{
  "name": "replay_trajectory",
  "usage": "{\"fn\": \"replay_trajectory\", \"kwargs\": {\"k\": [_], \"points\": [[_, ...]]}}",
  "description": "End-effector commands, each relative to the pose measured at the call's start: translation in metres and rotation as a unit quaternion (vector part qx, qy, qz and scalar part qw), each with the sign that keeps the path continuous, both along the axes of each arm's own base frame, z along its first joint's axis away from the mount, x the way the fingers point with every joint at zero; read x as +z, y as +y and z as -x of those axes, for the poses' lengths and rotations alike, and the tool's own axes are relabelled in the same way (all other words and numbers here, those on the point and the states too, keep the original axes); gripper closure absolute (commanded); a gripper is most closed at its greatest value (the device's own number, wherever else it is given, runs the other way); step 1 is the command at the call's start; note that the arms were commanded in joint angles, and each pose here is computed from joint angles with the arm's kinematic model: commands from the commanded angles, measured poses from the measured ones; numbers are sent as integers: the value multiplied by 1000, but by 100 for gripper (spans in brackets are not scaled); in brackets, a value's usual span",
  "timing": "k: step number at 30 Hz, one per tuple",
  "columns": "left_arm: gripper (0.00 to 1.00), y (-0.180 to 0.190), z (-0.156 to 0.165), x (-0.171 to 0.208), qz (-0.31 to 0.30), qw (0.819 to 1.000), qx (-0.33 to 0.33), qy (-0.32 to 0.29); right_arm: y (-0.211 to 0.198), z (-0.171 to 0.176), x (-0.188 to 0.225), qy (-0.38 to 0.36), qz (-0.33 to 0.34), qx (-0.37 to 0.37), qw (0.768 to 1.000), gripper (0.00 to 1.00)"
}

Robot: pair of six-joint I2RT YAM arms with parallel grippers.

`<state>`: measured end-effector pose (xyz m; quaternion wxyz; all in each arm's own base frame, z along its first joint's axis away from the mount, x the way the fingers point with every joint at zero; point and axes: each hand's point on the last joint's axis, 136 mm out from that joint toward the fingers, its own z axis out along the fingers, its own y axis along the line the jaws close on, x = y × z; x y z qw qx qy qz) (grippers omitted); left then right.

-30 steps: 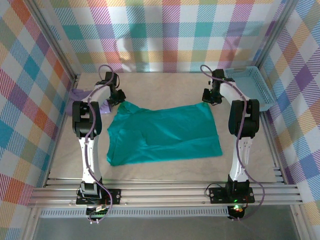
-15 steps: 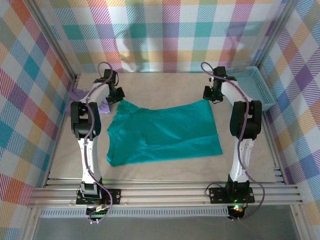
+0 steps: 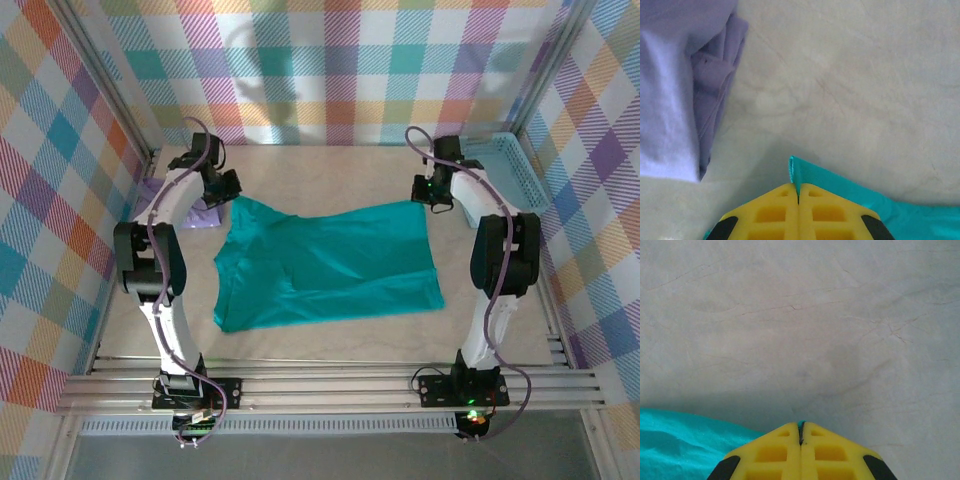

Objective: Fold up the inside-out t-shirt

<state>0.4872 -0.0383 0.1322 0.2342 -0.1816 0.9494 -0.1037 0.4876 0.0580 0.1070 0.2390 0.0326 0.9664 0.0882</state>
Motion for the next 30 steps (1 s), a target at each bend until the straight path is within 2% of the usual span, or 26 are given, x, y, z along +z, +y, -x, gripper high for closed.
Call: {"fn": "replay_trajectory", "kwargs": {"k": [1, 8, 15, 24, 30], "points": [[100, 2, 28, 20, 10, 1000, 2, -1, -7, 9, 25, -34, 12, 2, 999, 100], [100, 4, 87, 35, 13, 1000, 11, 14, -22, 48, 23, -26, 40, -17, 999, 100], [100, -10, 138, 39, 62, 997, -10, 42, -30, 82, 13, -1, 52, -31, 998, 100], [100, -13, 186, 18, 71, 993, -30, 93, -33, 122, -5, 36, 49, -46, 997, 100], [100, -15, 204, 9, 78, 990, -34, 109, -34, 139, -13, 53, 48, -49, 996, 100]]}}
